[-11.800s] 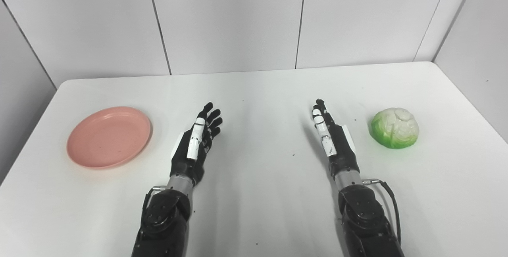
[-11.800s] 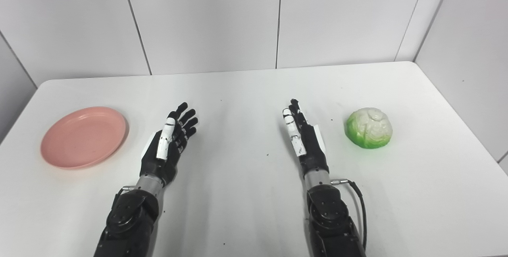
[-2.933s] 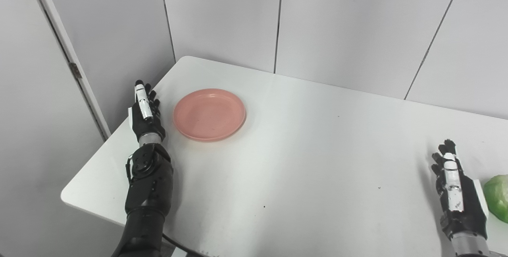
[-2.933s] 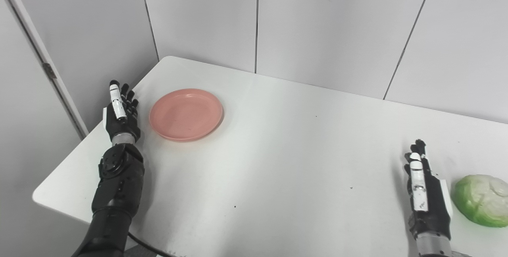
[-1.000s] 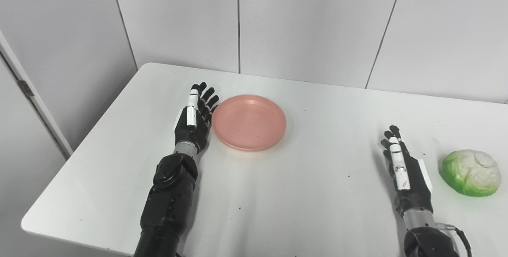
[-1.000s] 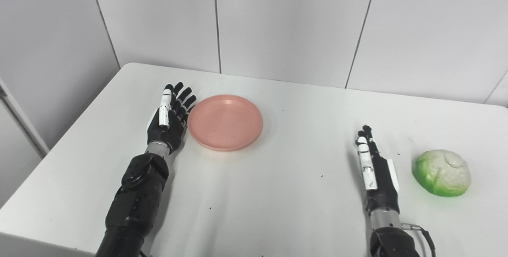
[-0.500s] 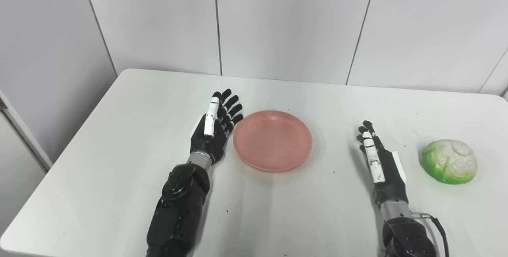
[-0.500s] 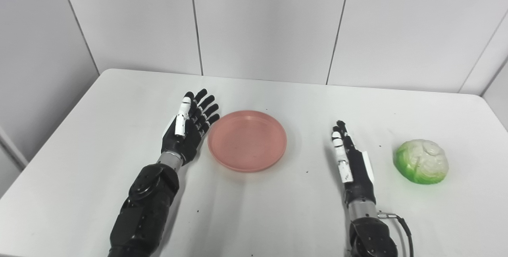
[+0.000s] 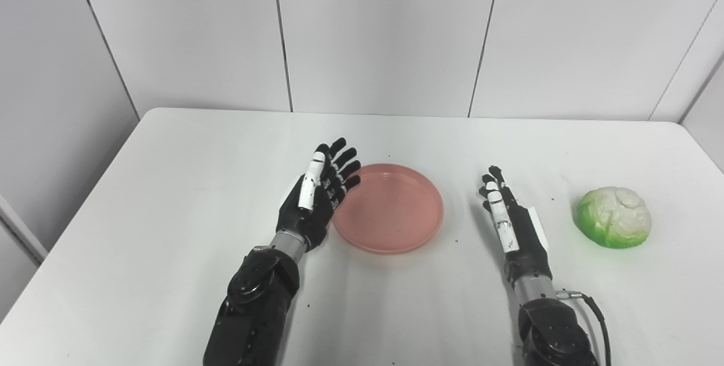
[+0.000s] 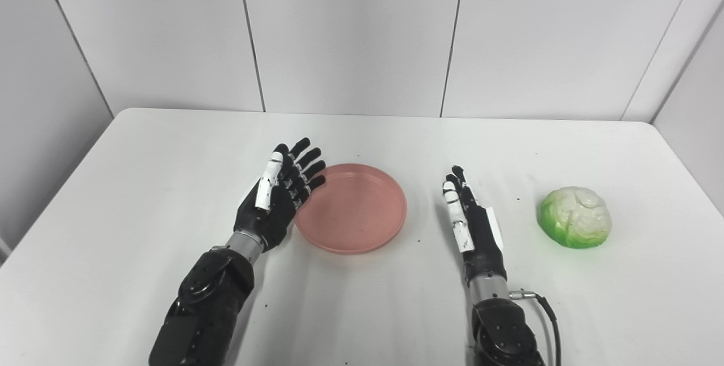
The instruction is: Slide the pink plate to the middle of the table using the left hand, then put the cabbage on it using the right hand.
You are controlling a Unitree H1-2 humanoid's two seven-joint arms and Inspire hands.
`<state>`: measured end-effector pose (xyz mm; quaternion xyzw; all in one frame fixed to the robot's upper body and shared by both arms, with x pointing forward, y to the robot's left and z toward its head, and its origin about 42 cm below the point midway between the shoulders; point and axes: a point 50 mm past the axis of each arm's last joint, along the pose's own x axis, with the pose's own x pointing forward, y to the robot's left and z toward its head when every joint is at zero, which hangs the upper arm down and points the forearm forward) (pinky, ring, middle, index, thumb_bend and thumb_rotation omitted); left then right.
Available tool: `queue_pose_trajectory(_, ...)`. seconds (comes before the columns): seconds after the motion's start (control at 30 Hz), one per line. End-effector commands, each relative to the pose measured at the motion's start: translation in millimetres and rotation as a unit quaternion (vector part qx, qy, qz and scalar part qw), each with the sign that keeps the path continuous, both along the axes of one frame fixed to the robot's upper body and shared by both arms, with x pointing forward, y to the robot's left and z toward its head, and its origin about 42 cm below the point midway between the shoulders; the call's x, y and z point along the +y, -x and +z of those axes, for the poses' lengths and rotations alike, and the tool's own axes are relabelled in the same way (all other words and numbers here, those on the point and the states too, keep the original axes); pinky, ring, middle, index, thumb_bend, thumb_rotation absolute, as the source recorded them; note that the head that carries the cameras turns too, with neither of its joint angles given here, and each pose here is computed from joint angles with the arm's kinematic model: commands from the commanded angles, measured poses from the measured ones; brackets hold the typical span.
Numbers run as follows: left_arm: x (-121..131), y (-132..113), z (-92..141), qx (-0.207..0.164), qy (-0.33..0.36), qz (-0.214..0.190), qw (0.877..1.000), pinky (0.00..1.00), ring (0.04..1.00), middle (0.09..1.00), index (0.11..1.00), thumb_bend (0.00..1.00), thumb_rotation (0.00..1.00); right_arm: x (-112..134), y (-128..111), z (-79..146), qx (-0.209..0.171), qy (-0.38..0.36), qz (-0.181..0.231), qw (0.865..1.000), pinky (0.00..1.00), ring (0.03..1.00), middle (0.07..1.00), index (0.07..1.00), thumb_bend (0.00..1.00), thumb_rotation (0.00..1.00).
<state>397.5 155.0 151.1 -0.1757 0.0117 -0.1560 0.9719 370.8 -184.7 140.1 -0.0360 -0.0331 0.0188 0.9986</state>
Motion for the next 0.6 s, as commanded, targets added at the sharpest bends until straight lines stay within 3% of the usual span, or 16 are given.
queue_pose_trajectory(0.0,-10,-2,17,-0.029,0.003,-0.017,0.999,0.93,0.928,0.935,0.93,0.45,1.0,8,-7,19,-0.024,-0.01,-0.001,1.0,0.93,0.917,0.935,0.953,0.19,1.0)
queue_pose_trajectory(0.3,-5,4,13,-0.028,-0.008,-0.034,0.999,0.95,0.928,0.935,0.931,0.45,1.0,13,-10,18,-0.026,-0.003,0.005,1.0,0.9,0.914,0.938,0.955,0.18,1.0)
queue_pose_trajectory(0.57,3,10,27,-0.052,-0.006,-0.039,0.998,0.94,0.93,0.938,0.935,0.45,1.0,15,-10,16,-0.029,0.001,0.012,1.0,0.91,0.924,0.941,0.96,0.19,1.0)
